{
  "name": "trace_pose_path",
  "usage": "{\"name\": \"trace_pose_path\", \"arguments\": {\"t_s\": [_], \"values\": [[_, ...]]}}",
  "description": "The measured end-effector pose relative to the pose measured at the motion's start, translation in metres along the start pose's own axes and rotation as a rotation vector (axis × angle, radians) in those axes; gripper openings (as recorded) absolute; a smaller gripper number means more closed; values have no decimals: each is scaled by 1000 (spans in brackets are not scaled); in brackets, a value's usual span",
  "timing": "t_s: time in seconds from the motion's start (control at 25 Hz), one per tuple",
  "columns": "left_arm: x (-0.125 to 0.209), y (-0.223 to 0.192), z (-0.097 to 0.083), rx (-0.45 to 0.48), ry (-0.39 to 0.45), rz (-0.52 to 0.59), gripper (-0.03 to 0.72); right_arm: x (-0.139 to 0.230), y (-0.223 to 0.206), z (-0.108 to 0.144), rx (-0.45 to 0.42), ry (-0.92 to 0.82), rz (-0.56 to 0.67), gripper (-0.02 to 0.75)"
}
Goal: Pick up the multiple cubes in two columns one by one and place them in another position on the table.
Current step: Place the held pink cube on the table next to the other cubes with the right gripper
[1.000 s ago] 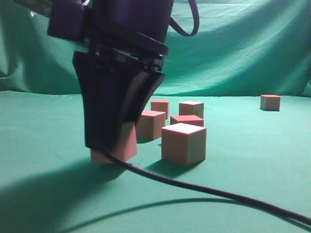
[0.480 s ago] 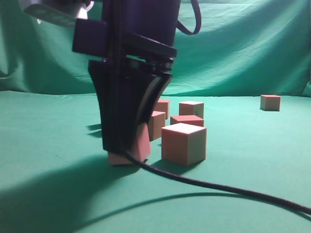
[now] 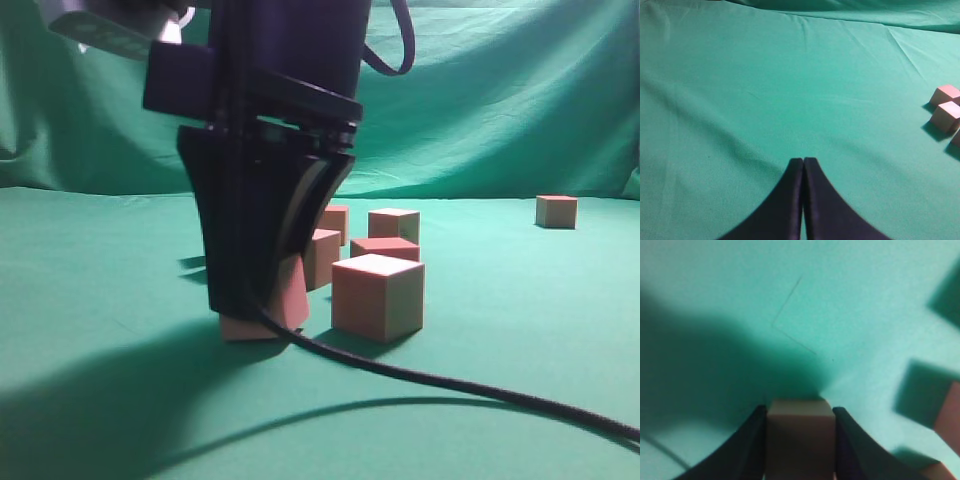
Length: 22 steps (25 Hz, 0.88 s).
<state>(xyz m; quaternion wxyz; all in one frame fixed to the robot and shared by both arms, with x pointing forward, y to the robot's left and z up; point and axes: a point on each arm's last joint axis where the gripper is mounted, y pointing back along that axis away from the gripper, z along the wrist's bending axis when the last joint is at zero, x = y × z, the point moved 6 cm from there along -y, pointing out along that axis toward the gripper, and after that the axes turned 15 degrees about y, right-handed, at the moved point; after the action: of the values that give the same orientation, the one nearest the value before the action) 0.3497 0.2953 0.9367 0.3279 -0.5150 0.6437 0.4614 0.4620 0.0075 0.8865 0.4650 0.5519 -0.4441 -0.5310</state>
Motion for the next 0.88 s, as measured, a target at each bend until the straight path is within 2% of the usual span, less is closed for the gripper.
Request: {"name": "trace_pose_path", "arguments": {"t_s": [0.04,0.2,0.36,0.52,0.56,0.72,0.88], "values": [[0,0,0,0,0,0,0,0,-1,0,-4,-3,-1,262],[0,0,0,0,0,0,0,0,-5,3,-39,-35,16,427],[0,0,0,0,0,0,0,-15,12,-6,-16,-67,-18,566],[0,0,0,0,0,0,0,-31,37,-16,3,-62,-52,552],[0,0,0,0,0,0,0,-35,45,-17,4,-60,-57,577],[0,0,0,0,0,0,0,-44,78,-25,29,-61,-43,577],[0,0,0,0,0,0,0,-36,103,-53,207,-184,14,577]]}}
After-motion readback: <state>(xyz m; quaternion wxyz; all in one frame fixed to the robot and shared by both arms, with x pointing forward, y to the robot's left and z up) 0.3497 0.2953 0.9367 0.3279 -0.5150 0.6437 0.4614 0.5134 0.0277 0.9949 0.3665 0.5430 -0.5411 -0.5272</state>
